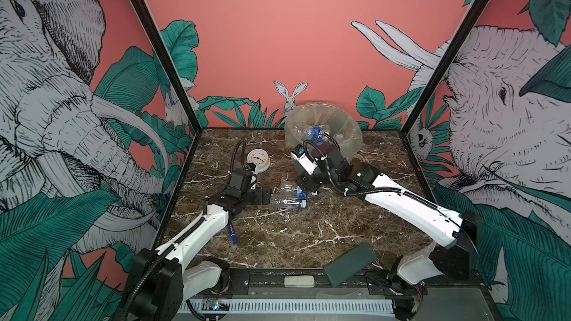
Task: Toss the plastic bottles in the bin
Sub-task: 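Open the right gripper over the bin and move it to the remaining bottles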
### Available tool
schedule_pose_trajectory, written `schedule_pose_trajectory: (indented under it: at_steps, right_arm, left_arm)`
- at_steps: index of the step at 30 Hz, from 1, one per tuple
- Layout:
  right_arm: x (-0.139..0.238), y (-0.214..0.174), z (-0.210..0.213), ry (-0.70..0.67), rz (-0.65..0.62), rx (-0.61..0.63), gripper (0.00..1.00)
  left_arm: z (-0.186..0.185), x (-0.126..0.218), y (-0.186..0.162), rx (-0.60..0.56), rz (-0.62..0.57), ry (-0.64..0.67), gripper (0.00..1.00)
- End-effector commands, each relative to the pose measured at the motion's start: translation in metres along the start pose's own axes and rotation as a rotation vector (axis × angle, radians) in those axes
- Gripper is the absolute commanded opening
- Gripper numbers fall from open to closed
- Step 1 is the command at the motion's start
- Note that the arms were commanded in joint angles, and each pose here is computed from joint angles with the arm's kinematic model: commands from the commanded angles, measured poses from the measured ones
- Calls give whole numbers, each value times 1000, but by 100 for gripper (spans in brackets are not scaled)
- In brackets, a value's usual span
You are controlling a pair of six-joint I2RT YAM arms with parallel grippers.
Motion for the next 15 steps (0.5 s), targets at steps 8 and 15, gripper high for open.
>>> schedule_pose_trajectory:
  at_steps: [8, 15]
  right_arm:
    - [-60, -16, 30, 102, 95, 26, 83]
    - [-90, -26, 48, 175, 146, 38, 81]
  left_arm:
    - [20, 8, -5, 46, 12, -20, 97]
    - [23, 8, -6, 54, 5, -21, 98]
Point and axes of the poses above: each gripper's point midway between its finger pads, its own x axis back along the fingers, its own z axis along the line the jaws close on, y = z × x, the point moved 9 cm from there along x, back along the fingers, and after that the axes turned 11 degrees about x, right-handed, at the moved point
